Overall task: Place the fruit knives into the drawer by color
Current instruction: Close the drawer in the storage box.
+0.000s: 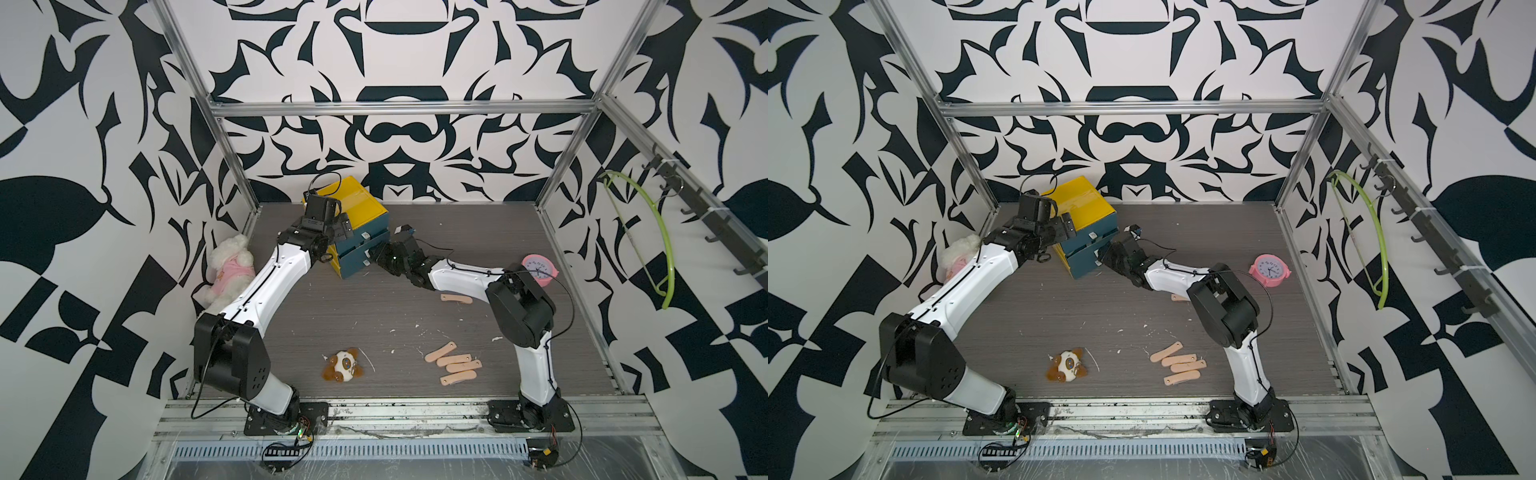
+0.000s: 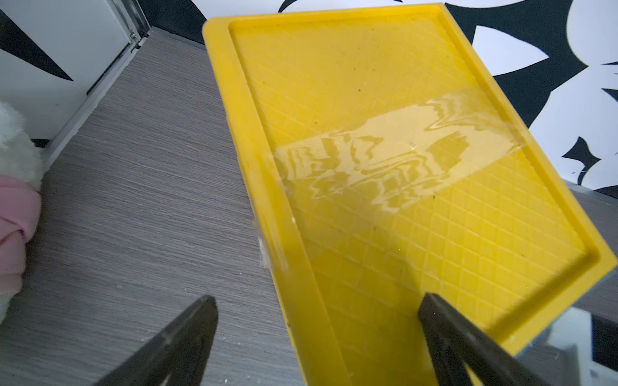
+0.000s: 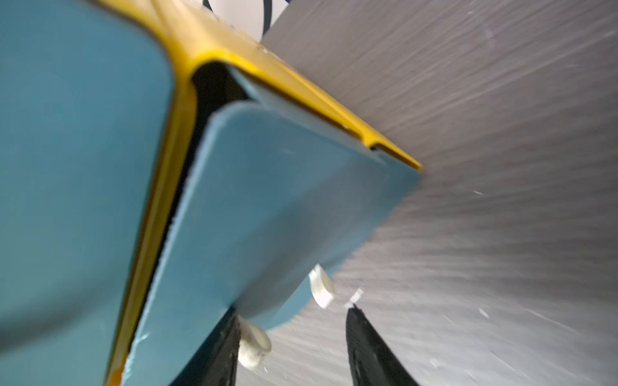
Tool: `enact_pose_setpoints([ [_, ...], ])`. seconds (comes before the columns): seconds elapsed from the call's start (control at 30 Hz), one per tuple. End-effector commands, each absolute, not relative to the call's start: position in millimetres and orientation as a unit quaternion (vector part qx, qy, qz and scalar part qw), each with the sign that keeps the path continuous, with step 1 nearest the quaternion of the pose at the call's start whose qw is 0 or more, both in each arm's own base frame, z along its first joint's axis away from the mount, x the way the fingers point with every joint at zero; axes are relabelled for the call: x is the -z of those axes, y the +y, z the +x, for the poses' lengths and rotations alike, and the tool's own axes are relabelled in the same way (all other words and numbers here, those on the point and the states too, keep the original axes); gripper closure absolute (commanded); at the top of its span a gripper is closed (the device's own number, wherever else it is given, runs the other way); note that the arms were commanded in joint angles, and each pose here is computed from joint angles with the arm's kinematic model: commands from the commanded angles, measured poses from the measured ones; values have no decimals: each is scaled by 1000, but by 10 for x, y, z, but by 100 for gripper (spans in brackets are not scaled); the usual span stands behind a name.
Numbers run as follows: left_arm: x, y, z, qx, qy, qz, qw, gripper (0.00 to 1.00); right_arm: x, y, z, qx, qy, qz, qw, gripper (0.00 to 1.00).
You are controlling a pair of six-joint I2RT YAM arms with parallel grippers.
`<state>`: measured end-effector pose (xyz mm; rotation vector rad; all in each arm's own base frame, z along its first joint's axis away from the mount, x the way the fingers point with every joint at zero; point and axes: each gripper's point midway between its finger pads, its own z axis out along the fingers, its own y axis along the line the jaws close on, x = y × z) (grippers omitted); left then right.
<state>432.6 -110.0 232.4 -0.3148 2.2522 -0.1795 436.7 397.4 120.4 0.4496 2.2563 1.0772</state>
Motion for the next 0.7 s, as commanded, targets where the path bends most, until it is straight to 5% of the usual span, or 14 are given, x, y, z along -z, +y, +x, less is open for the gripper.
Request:
enact_pose_setpoints([
  [0.0,-1945,-1096,4146,61,924,-116,359,1,-1612,4099,4532,-464,804,184,324,46],
  [0.67,-1886,-1106,4069,74,924,-116,357,1,-1351,4064,4103,-505,792,185,289,54],
])
